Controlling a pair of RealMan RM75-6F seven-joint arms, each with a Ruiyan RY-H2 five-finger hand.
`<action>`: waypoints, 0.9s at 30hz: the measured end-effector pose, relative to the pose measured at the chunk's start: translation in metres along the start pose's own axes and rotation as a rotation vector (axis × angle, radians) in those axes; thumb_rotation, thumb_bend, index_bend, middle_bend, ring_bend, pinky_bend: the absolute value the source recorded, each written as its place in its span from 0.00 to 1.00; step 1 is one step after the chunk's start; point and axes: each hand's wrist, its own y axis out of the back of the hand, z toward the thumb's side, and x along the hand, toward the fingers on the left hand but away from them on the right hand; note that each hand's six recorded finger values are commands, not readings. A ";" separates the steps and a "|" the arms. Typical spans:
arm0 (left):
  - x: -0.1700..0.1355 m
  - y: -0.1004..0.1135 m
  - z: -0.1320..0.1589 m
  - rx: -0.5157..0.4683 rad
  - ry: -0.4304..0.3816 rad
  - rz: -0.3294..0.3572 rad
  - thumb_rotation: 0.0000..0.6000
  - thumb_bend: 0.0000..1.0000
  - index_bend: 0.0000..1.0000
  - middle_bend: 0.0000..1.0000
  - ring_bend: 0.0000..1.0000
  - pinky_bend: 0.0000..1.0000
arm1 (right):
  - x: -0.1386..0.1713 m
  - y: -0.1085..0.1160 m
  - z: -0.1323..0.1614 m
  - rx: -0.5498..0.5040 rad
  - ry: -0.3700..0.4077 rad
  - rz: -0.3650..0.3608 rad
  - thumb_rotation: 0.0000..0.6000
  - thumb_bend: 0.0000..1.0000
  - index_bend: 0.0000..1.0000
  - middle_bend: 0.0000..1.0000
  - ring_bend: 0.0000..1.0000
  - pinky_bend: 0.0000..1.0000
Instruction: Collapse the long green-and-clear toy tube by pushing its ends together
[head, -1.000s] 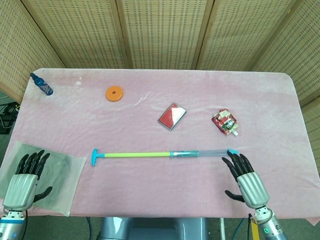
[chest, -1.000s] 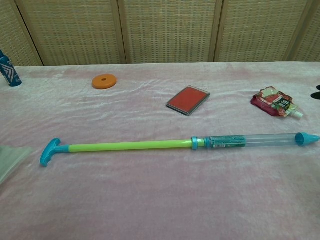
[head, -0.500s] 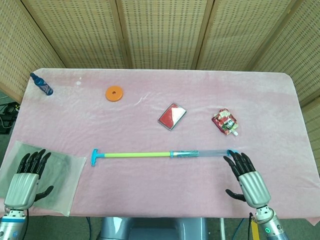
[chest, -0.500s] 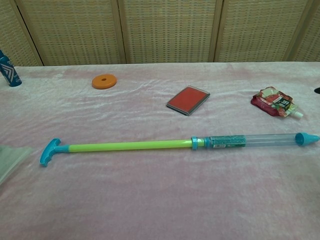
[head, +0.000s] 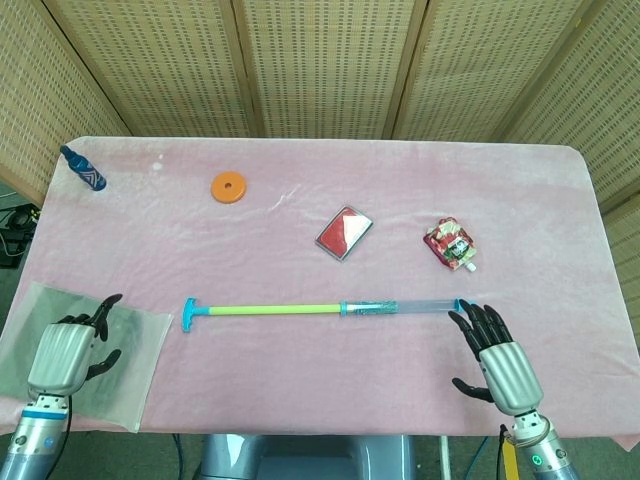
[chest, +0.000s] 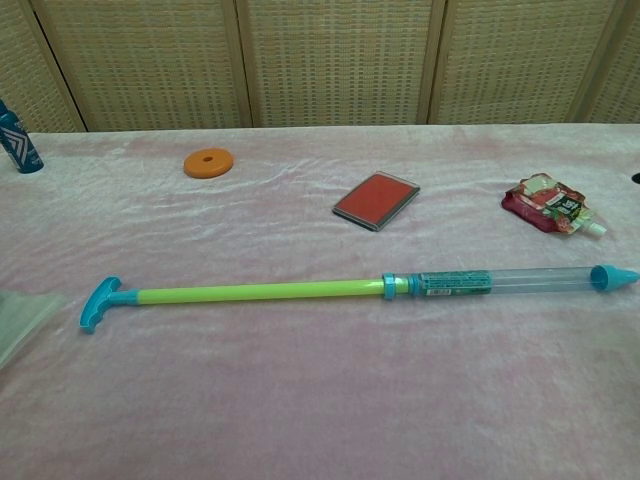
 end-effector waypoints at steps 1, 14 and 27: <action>0.006 0.000 0.004 0.003 -0.003 -0.005 1.00 0.26 0.26 0.76 0.69 0.69 | 0.000 0.000 0.000 -0.001 -0.001 0.001 1.00 0.17 0.09 0.00 0.00 0.02; 0.065 -0.020 0.039 0.031 0.025 -0.154 1.00 0.31 0.35 0.83 0.75 0.73 | -0.001 -0.003 -0.002 -0.013 -0.005 0.017 1.00 0.17 0.09 0.00 0.00 0.02; 0.109 -0.047 0.084 0.043 0.044 -0.297 1.00 0.31 0.35 0.83 0.75 0.73 | -0.001 -0.002 -0.003 -0.025 -0.006 0.020 1.00 0.17 0.09 0.00 0.00 0.02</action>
